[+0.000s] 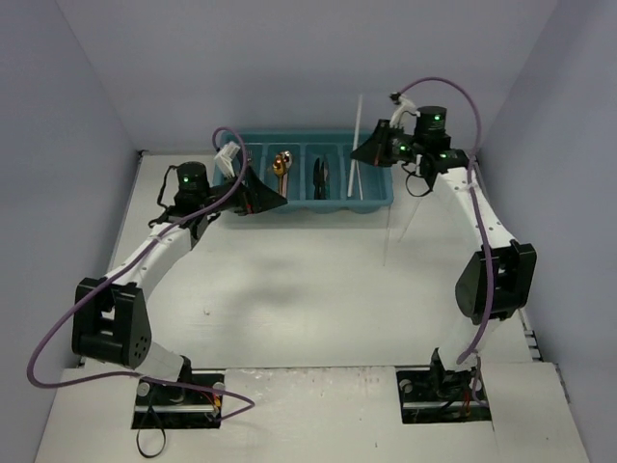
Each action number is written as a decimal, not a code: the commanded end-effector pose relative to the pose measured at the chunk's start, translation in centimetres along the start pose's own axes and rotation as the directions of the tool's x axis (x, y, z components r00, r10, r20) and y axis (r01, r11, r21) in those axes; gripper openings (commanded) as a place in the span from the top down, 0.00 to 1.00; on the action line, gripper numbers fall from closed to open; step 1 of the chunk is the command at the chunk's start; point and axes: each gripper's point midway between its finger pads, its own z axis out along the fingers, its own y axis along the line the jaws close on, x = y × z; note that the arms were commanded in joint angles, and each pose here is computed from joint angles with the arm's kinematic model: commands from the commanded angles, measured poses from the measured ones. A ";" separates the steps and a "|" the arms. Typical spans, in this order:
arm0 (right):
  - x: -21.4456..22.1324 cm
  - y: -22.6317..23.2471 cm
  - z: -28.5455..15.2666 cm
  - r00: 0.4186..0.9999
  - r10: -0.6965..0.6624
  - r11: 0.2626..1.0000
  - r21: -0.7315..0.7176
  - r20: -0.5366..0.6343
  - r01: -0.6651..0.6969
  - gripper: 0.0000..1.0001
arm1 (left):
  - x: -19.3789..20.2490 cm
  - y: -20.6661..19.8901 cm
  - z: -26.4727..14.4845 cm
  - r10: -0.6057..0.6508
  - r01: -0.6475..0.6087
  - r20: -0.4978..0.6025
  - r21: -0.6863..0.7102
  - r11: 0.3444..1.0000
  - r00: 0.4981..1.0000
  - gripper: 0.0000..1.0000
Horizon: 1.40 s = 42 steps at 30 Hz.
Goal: Sort the eating utensils into containers
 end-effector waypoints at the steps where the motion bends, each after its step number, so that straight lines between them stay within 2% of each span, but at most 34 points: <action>1: -6.0 -5.3 -2.0 0.975 -0.155 0.959 0.261 0.157 0.110 1.00 | -3.2 -1.7 -2.8 0.272 -0.268 0.043 -0.083 0.960 0.961 0.09; 2: -6.7 -6.9 -2.1 0.970 -0.177 0.933 0.342 0.168 0.111 1.00 | -2.9 -1.3 -3.2 0.268 -0.264 0.018 -0.129 0.956 0.963 0.09; 5: -7.2 -9.7 -1.3 0.968 -0.164 0.882 0.467 0.187 0.059 1.00 | -2.6 -0.1 -3.9 0.275 -0.270 -0.001 -0.188 0.944 0.961 0.09; 7: -6.8 -11.3 -0.2 0.971 -0.165 0.861 0.506 0.172 0.056 1.00 | -2.3 0.3 -4.1 0.267 -0.263 -0.005 -0.206 0.943 0.964 0.09; 15: -3.9 -16.1 4.0 0.988 -0.135 0.825 0.561 0.077 0.069 1.00 | -0.6 1.9 -4.6 0.203 -0.206 -0.041 -0.264 0.942 0.978 0.09; 25: 0.4 -18.3 6.7 0.991 -0.120 0.815 0.565 -0.052 0.128 1.00 | -0.2 2.3 -4.7 0.198 -0.203 -0.045 -0.276 0.939 0.979 0.09; 26: 0.8 -18.2 7.0 0.990 -0.123 0.816 0.561 -0.068 0.140 0.97 | -0.2 2.4 -4.7 0.196 -0.201 -0.047 -0.277 0.940 0.979 0.09; 29: 1.3 -18.0 7.4 0.988 -0.116 0.820 0.552 -0.100 0.152 0.70 | -0.2 2.3 -4.7 0.198 -0.203 -0.045 -0.276 0.939 0.979 0.09; 31: 1.1 -17.5 7.3 0.989 -0.108 0.828 0.542 -0.099 0.145 0.63 | -0.2 2.4 -4.8 0.196 -0.200 -0.045 -0.278 0.939 0.980 0.09; 38: -3.2 -12.4 3.5 0.990 -0.140 0.854 0.506 0.004 0.118 0.62 | -0.5 2.2 -4.8 0.201 -0.202 -0.036 -0.282 0.938 0.979 0.09; 40: -5.3 -11.3 0.6 0.985 -0.159 0.845 0.524 0.060 0.105 0.62 | -0.6 2.2 -4.8 0.202 -0.203 -0.034 -0.285 0.937 0.979 0.09; 42: -6.3 -12.0 -2.7 0.981 -0.169 0.802 0.592 0.094 0.081 0.63 | -0.8 2.0 -5.0 0.206 -0.205 -0.027 -0.288 0.935 0.978 0.09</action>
